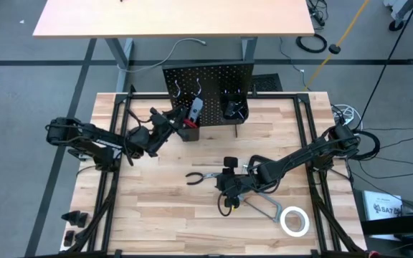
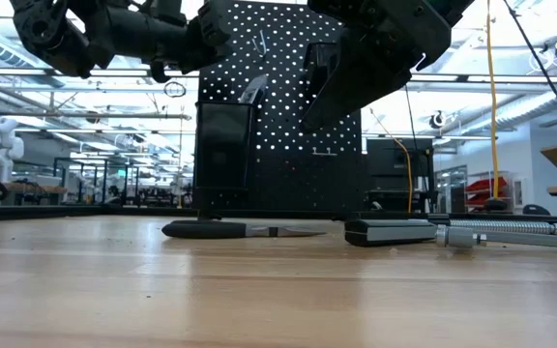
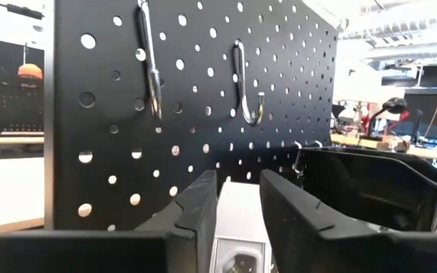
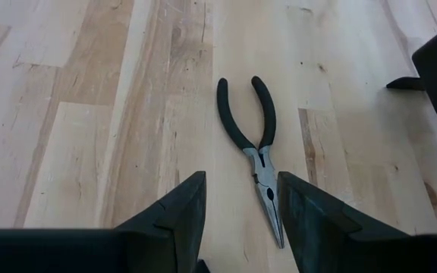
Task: Hang tools onto peg board
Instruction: Put the pliers into the left black bin on the pegboard
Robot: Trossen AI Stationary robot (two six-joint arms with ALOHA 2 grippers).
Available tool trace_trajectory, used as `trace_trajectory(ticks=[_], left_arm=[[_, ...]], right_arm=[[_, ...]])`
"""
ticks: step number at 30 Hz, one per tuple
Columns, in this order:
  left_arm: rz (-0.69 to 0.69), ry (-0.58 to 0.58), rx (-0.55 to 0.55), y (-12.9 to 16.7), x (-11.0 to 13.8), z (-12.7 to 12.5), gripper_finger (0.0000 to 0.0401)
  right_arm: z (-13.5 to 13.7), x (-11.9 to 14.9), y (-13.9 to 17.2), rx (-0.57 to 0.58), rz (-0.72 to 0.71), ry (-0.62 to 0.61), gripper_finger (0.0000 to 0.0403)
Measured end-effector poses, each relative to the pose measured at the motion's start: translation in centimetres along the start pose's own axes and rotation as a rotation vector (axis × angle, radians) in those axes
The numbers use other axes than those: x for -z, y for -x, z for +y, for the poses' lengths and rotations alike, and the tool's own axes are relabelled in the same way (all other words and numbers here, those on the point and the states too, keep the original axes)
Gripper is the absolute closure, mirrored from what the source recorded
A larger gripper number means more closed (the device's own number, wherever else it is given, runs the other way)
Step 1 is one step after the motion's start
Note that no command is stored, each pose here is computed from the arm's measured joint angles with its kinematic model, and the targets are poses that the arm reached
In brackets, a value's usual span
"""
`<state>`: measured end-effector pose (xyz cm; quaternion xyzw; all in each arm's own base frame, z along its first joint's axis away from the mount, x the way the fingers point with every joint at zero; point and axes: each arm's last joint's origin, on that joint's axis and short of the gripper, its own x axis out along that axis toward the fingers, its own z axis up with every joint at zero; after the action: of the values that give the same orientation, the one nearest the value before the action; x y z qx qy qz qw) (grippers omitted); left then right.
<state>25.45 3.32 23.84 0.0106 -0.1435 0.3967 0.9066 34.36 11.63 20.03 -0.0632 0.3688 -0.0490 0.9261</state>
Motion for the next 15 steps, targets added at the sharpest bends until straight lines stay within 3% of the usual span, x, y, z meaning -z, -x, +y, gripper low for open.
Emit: trace_trajectory(ticks=[9, 15], left_arm=[[0.003, 0.054, 0.026, 0.5, -0.1, -0.5, 0.0281], [0.01, 0.03, 0.097, 1.7, -0.3, -1.9, 0.0281]], right_arm=[[0.0, 0.0, 0.0, 0.0, 0.001, -0.002, 0.0248], [0.1, 0.1, 0.1, -0.006, 0.007, -0.012, 0.0248]])
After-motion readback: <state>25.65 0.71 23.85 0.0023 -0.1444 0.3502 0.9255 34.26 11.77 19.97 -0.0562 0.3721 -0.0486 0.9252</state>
